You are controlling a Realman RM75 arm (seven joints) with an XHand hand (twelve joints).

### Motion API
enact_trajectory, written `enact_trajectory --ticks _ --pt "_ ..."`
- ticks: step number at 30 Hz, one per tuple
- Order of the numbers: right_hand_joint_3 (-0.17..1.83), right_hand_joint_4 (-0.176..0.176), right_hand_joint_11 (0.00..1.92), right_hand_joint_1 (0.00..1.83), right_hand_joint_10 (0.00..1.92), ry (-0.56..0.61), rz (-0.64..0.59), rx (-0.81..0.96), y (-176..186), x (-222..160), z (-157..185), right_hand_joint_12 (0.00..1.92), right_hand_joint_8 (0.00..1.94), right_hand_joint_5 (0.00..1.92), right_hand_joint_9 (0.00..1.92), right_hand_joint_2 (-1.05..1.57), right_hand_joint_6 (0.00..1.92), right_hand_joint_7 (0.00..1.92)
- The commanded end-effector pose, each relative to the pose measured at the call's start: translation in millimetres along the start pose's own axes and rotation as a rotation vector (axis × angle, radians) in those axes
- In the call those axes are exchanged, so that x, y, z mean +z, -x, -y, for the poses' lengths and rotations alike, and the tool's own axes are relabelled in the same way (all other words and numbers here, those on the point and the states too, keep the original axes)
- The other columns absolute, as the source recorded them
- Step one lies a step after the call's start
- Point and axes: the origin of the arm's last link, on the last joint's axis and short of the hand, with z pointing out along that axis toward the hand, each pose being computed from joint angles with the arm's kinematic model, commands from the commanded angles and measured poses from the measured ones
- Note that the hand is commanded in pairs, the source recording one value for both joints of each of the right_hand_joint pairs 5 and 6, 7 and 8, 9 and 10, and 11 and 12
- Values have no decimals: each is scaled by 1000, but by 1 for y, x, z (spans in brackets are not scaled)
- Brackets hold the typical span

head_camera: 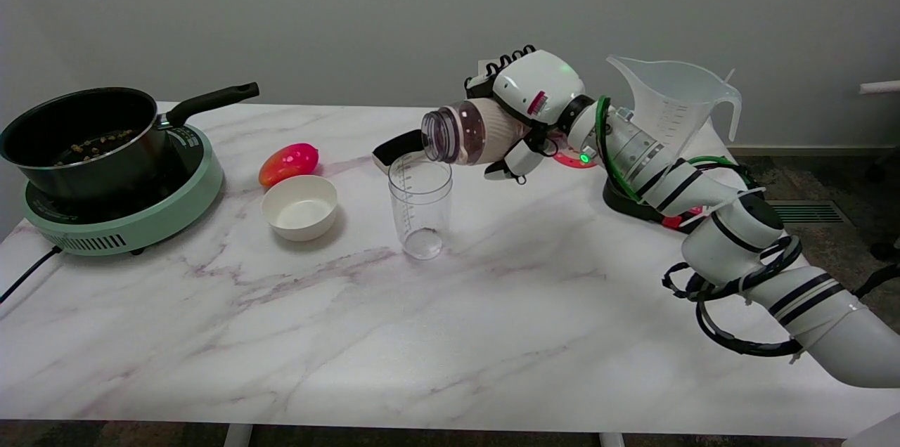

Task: Pour the contents of the bottle into the measuring cup.

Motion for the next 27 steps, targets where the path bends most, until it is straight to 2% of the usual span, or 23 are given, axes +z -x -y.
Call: enact_trajectory --ticks 1,27 --pt "704 0 1255 1425 1510 -24 -3 -70 -6 4 4 1255 1631 1862 1510 1242 1862 1631" --pt "816 0 1234 1475 1475 -75 45 -171 -16 12 3 1234 1601 1817 1475 1108 1817 1601"
